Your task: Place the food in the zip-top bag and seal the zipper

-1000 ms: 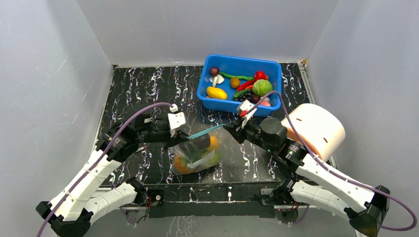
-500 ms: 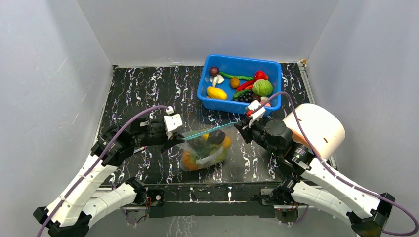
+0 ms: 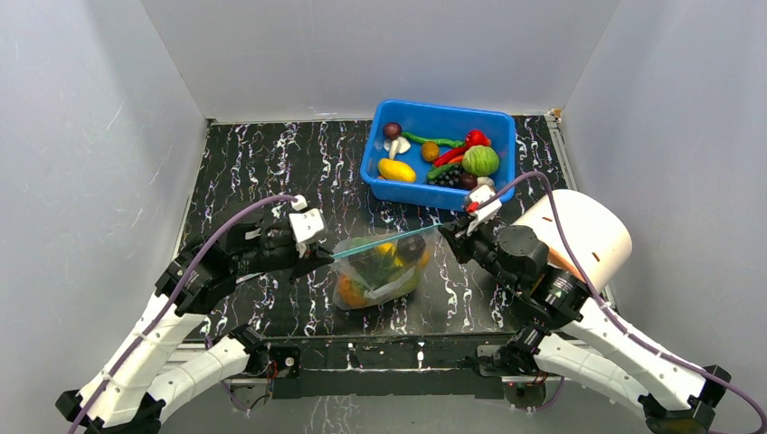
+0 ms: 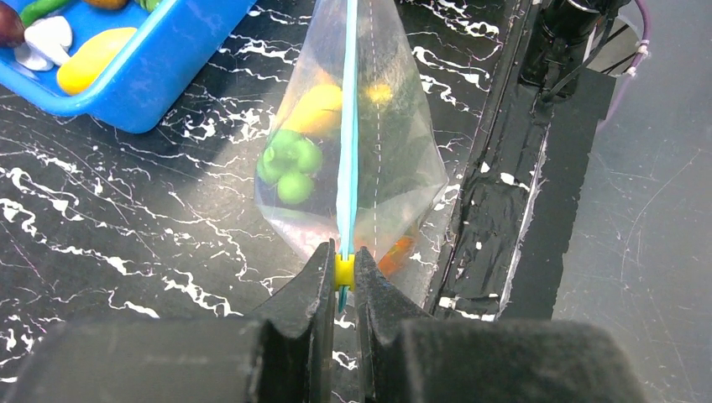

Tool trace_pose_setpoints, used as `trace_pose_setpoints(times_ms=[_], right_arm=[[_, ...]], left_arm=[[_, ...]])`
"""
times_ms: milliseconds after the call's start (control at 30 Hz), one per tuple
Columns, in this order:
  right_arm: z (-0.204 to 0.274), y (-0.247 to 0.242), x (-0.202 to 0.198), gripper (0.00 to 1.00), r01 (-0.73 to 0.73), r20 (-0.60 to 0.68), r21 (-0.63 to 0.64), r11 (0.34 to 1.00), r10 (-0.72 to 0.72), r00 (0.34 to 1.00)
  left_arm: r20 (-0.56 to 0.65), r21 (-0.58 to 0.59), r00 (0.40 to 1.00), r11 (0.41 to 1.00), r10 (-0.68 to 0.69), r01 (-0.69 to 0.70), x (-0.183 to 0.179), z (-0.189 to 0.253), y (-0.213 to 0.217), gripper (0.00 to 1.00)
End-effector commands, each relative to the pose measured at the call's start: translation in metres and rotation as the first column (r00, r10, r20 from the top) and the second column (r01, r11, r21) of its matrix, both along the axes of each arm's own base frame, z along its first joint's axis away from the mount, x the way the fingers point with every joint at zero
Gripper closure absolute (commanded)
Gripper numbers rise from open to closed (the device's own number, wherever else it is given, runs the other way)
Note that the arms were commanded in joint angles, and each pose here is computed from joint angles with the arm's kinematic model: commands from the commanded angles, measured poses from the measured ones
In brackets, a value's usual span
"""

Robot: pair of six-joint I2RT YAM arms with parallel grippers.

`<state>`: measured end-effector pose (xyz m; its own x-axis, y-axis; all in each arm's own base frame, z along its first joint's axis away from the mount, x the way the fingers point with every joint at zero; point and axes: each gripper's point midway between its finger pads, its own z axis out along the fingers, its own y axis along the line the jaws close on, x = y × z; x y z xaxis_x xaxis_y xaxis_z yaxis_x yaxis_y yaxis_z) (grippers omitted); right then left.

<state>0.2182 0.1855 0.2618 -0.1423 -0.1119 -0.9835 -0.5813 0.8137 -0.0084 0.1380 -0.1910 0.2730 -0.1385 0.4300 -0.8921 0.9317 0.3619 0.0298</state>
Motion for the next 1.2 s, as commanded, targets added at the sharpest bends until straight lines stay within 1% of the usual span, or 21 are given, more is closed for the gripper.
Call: trace_pose_setpoints(times_ms=[0,100,167,267,367,467,533,567,667,733,800,833,867,933,1000,1100,1133,1167], right_arm=[[0.027,-0.041,0.015,1.00,0.198,0.076,0.032,0.980,-0.200,0.977],[0.032,-0.033,0.011,1.00,0.139,0.115,0.044,0.989,-0.144,0.983],[0.030,-0.029,0.008,1.00,0.109,0.113,0.040,0.993,-0.113,0.987],[0.026,-0.029,0.007,1.00,0.110,0.103,0.040,0.993,-0.114,0.988],[0.030,-0.029,0.009,1.00,0.117,0.123,0.058,0.992,-0.123,0.985],[0.036,-0.013,0.010,1.00,0.046,0.153,0.075,0.996,-0.057,0.987],[0.038,0.012,0.017,0.99,-0.031,0.166,0.082,0.996,0.018,0.986],[0.040,0.021,0.023,0.97,-0.041,0.179,0.079,0.996,0.027,0.984],[0.041,0.045,0.048,0.78,-0.051,0.203,0.052,0.997,0.039,0.978],[0.044,0.058,0.050,0.66,-0.093,0.189,0.048,0.994,0.083,0.979],[0.038,0.064,0.046,0.50,-0.124,0.155,0.058,0.991,0.114,0.981],[0.037,0.063,0.044,0.44,-0.123,0.150,0.068,0.990,0.111,0.982],[0.037,0.059,0.042,0.39,-0.113,0.151,0.079,0.990,0.101,0.983],[0.042,0.050,0.037,0.32,-0.095,0.159,0.095,0.991,0.079,0.984],[0.048,0.044,0.034,0.23,-0.084,0.167,0.105,0.991,0.066,0.984],[0.054,0.037,0.031,0.06,-0.070,0.173,0.111,0.991,0.050,0.984],[0.056,0.035,0.030,0.03,-0.065,0.176,0.113,0.991,0.045,0.983],[0.060,0.034,0.029,0.02,-0.065,0.180,0.116,0.991,0.044,0.983]], left_arm=[[-0.046,0.010,0.996,0.997,0.071,-0.071,-0.002,0.002,0.010,1.00],[-0.066,-0.020,0.994,0.996,0.087,-0.089,-0.003,-0.001,0.008,1.00],[-0.079,-0.043,0.989,0.991,0.122,-0.125,0.000,-0.003,0.007,1.00],[-0.117,-0.062,0.976,0.980,0.183,-0.191,0.005,-0.006,0.008,1.00],[-0.133,-0.056,0.962,0.968,0.237,-0.246,0.008,-0.013,0.013,1.00],[-0.099,-0.062,0.951,0.952,0.292,-0.299,0.015,-0.012,0.021,1.00],[-0.063,-0.082,0.928,0.925,0.367,-0.371,0.025,-0.007,0.029,1.00],[-0.052,-0.070,0.906,0.904,0.420,-0.423,0.032,-0.009,0.036,1.00],[-0.023,-0.055,0.829,0.827,0.558,-0.559,0.052,-0.021,0.054,1.00],[-0.009,-0.044,0.794,0.793,0.608,-0.608,0.061,-0.028,0.060,1.00],[0.027,-0.025,0.737,0.738,0.675,-0.675,0.074,-0.031,0.072,1.00],[0.050,-0.019,0.710,0.711,0.703,-0.703,0.079,-0.032,0.078,1.00],[0.084,-0.018,0.670,0.674,0.738,-0.739,0.085,-0.032,0.087,1.00],[0.142,-0.033,0.593,0.603,0.792,-0.797,0.096,-0.028,0.102,1.00],[0.179,-0.056,0.533,0.549,0.827,-0.834,0.103,-0.025,0.112,1.00],[0.213,-0.102,0.473,0.501,0.855,-0.859,0.113,-0.018,0.119,1.00],[0.217,-0.114,0.460,0.491,0.861,-0.864,0.117,-0.016,0.119,1.00],[0.221,-0.117,0.448,0.480,0.866,-0.870,0.121,-0.017,0.119,1.00]])
